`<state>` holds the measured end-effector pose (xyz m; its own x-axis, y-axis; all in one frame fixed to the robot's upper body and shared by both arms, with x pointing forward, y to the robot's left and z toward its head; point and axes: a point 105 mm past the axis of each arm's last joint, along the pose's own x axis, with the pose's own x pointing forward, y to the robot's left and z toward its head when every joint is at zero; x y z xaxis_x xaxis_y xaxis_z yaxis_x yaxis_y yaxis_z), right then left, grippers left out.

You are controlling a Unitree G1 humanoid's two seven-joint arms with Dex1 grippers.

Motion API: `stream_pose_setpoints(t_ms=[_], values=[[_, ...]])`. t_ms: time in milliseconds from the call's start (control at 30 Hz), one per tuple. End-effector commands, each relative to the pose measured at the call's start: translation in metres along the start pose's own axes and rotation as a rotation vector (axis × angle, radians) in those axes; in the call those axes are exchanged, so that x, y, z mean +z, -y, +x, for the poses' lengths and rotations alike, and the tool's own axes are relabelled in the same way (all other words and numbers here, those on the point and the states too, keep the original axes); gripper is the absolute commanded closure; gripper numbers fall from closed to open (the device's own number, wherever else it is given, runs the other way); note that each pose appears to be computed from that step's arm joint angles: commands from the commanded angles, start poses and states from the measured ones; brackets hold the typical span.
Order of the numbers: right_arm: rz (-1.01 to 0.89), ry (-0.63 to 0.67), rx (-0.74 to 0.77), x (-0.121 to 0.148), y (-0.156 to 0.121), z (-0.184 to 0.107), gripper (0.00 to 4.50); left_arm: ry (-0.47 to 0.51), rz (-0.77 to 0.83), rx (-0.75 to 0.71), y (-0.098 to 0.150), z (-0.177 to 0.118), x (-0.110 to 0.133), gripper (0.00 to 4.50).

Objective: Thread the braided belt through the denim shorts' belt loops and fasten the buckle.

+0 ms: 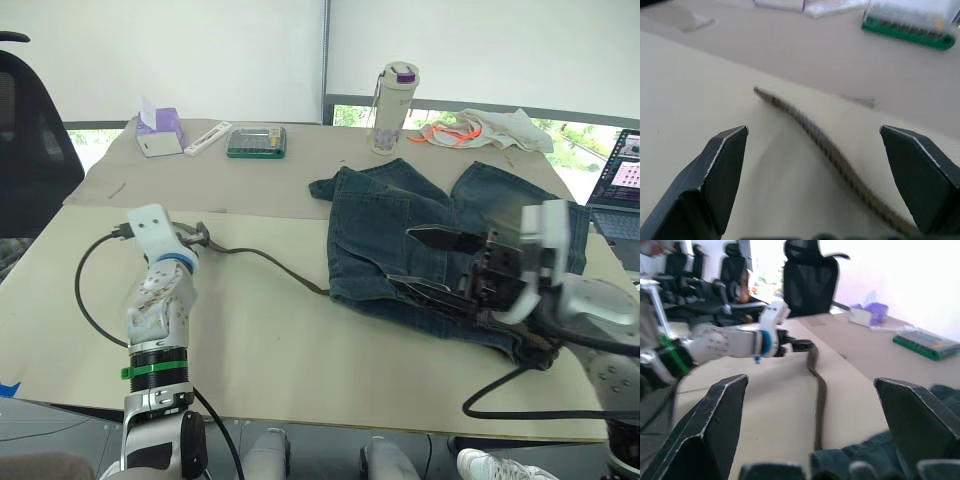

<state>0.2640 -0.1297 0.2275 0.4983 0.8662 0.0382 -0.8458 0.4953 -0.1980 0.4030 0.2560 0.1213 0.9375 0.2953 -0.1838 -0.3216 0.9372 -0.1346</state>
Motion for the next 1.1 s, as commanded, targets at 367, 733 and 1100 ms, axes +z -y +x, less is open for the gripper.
stream_pose_setpoints(t_ms=[367, 733, 1100], values=[[-0.102, -0.058, -0.079, -0.011, 0.012, -0.002, 0.0, -0.028, -0.064, -0.012, 0.017, 0.03, 0.003, 2.53], [-0.084, -0.035, -0.094, -0.012, 0.008, -0.001, 0.0, 0.11, -0.022, 0.126, -0.022, 0.033, 0.019, 4.48], [-0.039, 0.004, -0.118, -0.01, 0.006, 0.0, 0.0, 0.341, 0.316, 0.488, -0.128, 0.017, 0.086, 4.48]])
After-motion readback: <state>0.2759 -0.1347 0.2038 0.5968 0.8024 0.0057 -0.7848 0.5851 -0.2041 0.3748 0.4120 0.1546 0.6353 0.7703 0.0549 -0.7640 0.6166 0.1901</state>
